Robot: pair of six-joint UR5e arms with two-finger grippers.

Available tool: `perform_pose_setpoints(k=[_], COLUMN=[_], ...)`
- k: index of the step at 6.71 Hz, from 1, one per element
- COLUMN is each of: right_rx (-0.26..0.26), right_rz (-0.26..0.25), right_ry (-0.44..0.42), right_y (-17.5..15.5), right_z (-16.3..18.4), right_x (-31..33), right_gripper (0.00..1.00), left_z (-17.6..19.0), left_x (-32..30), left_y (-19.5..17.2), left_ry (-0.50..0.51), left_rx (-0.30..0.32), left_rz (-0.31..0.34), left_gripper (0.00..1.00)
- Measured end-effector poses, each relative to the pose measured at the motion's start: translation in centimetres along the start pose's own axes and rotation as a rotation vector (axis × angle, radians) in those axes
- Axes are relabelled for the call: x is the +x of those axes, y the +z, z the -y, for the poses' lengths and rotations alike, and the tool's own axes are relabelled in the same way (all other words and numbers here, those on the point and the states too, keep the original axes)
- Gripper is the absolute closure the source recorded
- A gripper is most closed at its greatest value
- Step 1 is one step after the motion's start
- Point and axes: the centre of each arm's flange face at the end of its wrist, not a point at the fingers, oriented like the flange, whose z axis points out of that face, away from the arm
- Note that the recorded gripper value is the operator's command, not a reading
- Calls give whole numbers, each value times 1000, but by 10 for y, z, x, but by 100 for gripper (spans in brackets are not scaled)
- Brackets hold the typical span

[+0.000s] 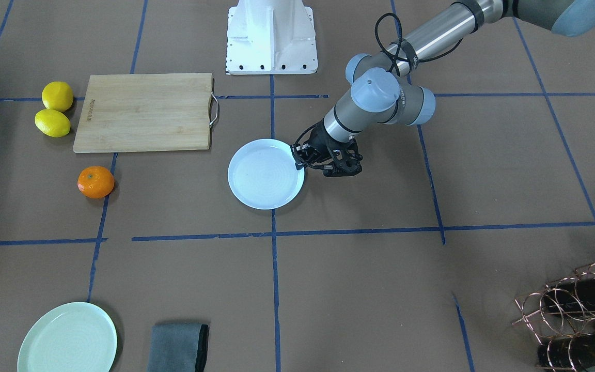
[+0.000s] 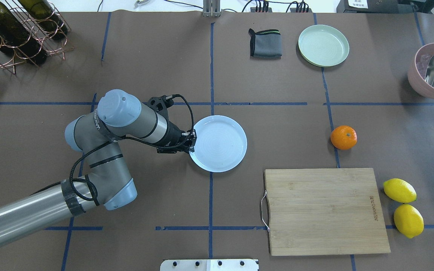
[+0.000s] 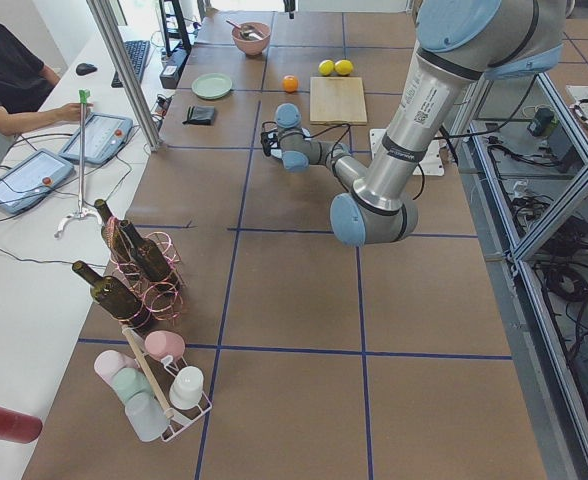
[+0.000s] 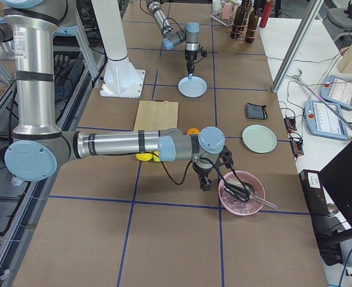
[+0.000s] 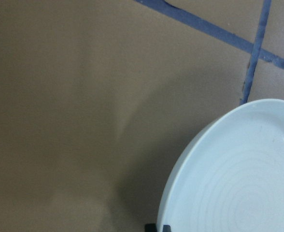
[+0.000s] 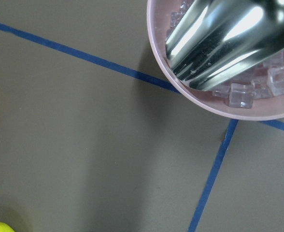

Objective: Pick orange to plate
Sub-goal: 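Slide the light blue plate with the left gripper toward the table center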

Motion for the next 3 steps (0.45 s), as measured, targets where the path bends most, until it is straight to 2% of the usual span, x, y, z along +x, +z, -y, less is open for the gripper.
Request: perform_pose_setpoints(k=[1,3], right_rx=[12,34], right_rz=[1,10], right_ry=[-37,-109], right_y=[5,20], right_z=[4,15], right_x=[-8,-35], right_gripper=[8,0], left_z=[-2,-2], left_x=[5,21], left_y=[-7,-40], left_ry=[8,24], left_rx=[5,25], left_rz=[-16,-74], left_gripper=[38,38])
